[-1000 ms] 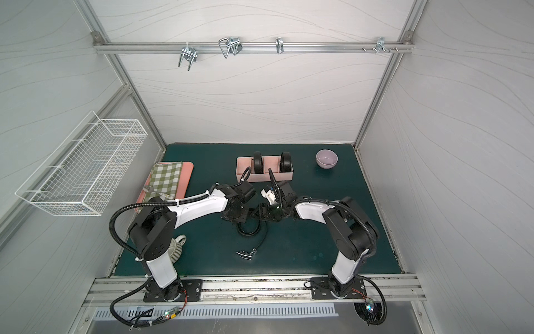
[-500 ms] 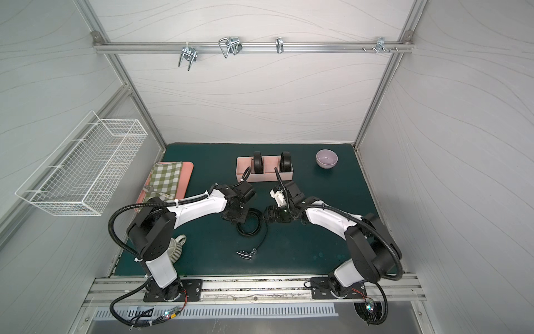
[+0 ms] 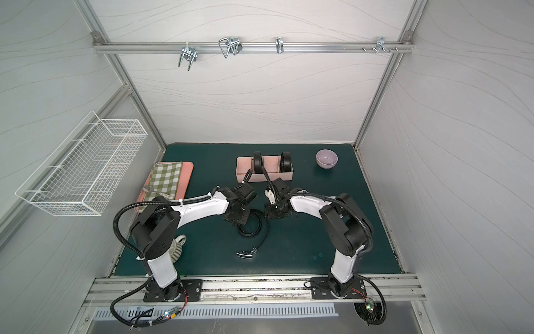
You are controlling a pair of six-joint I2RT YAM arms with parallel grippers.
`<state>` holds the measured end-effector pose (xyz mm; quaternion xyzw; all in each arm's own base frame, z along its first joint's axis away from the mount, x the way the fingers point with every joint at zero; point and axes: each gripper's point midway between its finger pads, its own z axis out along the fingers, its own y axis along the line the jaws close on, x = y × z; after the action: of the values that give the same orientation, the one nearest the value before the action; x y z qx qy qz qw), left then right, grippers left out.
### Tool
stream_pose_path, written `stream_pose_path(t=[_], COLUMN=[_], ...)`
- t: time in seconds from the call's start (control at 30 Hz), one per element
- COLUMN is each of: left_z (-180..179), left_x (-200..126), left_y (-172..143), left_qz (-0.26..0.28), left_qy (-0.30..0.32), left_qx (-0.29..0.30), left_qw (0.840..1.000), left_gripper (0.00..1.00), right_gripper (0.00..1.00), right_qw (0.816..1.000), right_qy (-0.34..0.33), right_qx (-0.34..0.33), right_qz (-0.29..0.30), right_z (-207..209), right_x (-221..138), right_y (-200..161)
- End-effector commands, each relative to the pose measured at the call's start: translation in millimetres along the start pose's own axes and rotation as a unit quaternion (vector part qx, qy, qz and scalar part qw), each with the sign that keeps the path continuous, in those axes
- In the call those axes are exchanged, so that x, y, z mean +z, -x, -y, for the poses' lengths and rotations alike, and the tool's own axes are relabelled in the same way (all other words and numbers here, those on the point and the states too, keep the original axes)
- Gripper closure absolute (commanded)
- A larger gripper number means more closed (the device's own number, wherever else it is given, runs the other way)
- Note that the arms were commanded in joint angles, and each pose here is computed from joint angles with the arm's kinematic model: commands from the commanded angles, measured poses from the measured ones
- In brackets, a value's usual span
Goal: Place the belts into the storage roll
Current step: Roll the belt at the center of the board.
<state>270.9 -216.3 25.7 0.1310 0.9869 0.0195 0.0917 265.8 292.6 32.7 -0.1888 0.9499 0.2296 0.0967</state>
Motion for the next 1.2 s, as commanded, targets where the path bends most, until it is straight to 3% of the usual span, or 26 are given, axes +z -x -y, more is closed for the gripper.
stream_pose_path(t=[0.0,0.2,0.43,0.73,1.17], left_z=[6,-2,-6,-6,-9], left_x=[15,16,18,21,21], left_y=[1,-3,-7,-11,-20], left_qz=[0.001,-0.002,-0.007,-0.017,-0.028], left_qy=[-0.001,0.017,0.027,0.029,0.039], left_qx=[0.005,0.004,0.005,0.01,0.023], left_qw=[1.0,1.0,1.0,0.999,0.999], left_gripper=[0.86,0.89,0.89,0.9,0.84], right_gripper=[0.72,0.85,0.92,0.92,0.92], right_qw=[0.998,0.995,0.989,0.981,0.98], right_qy=[-0.06,-0.088,-0.077,-0.067,-0.067], right_qx=[0.002,0.041,0.127,0.18,0.184], right_qz=[-0.026,0.001,0.026,0.035,0.044], right_z=[17,39,74,104,111], right_x=[4,-9,-28,-36,-42], right_y=[-12,-13,-17,-22,-18])
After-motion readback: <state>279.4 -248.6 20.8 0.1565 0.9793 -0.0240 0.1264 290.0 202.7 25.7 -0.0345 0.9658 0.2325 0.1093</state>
